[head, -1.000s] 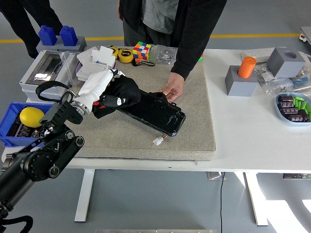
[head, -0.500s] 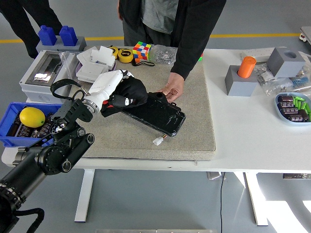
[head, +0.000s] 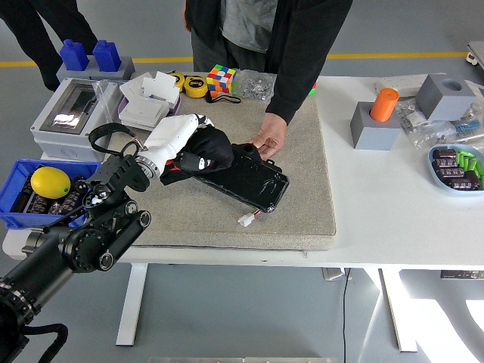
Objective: Pick the rag up,wipe the panel,place it on the desk
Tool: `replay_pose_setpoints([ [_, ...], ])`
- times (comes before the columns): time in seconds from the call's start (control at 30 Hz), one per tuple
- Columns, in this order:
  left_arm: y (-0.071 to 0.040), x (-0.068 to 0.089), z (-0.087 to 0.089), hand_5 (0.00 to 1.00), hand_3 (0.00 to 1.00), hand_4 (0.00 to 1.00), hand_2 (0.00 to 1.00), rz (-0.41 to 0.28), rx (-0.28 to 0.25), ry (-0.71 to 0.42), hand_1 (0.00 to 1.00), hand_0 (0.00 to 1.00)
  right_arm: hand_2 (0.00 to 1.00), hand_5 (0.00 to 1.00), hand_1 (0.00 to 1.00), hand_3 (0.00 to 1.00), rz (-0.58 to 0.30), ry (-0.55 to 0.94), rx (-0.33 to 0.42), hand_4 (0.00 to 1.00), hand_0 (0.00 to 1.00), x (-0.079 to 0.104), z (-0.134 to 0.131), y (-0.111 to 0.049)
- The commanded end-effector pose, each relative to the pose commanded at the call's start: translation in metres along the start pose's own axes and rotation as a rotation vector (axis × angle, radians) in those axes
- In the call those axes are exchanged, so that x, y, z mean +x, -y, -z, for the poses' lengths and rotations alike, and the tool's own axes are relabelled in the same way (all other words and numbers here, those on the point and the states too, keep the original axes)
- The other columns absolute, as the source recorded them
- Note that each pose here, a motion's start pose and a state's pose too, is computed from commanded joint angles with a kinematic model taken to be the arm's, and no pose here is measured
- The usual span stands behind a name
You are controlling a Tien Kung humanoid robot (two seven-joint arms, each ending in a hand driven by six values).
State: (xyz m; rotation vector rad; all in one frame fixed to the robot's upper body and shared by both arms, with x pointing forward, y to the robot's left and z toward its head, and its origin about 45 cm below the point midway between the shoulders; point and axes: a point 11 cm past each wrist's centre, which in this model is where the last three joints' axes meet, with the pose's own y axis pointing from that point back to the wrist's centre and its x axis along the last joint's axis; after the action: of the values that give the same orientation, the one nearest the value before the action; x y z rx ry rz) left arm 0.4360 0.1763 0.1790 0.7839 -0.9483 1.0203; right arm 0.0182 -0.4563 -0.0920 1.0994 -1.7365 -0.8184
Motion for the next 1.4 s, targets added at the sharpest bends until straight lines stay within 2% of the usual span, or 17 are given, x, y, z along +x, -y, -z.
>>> replay_pose_setpoints([
  [0.17,-0.001,-0.013,-0.021,0.002,0.556,0.723,0.466,0.047,-0.052,0.022,0.370,0.252,0.555,0.382,0.607,0.542,0.006,-0.002,0.007,0.939,0.589,-0.002,0.003,0.000],
  [0.4,-0.005,-0.034,-0.040,0.002,0.556,0.723,0.466,0.117,-0.102,0.050,0.369,0.251,0.555,0.381,0.607,0.542,0.008,-0.002,0.013,0.939,0.590,-0.003,0.005,0.001],
  [0.63,-0.013,-0.054,-0.068,0.002,0.555,0.724,0.465,0.172,-0.186,0.055,0.367,0.249,0.555,0.381,0.607,0.542,0.008,-0.004,0.009,0.940,0.590,-0.002,0.003,0.000],
  [1.0,-0.018,-0.059,-0.098,0.002,0.555,0.728,0.465,0.181,-0.271,0.051,0.359,0.247,0.555,0.380,0.607,0.541,0.008,-0.004,0.008,0.940,0.591,-0.003,0.002,0.000],
  [1.17,-0.016,-0.059,-0.098,0.002,0.555,0.730,0.465,0.182,-0.266,0.059,0.355,0.246,0.554,0.379,0.607,0.541,0.009,-0.004,0.010,0.939,0.591,-0.003,0.003,0.000],
  [1.4,-0.009,-0.053,-0.082,0.002,0.555,0.731,0.465,0.163,-0.222,0.073,0.354,0.246,0.554,0.378,0.607,0.540,0.008,-0.005,0.007,0.939,0.591,-0.003,0.002,0.000],
])
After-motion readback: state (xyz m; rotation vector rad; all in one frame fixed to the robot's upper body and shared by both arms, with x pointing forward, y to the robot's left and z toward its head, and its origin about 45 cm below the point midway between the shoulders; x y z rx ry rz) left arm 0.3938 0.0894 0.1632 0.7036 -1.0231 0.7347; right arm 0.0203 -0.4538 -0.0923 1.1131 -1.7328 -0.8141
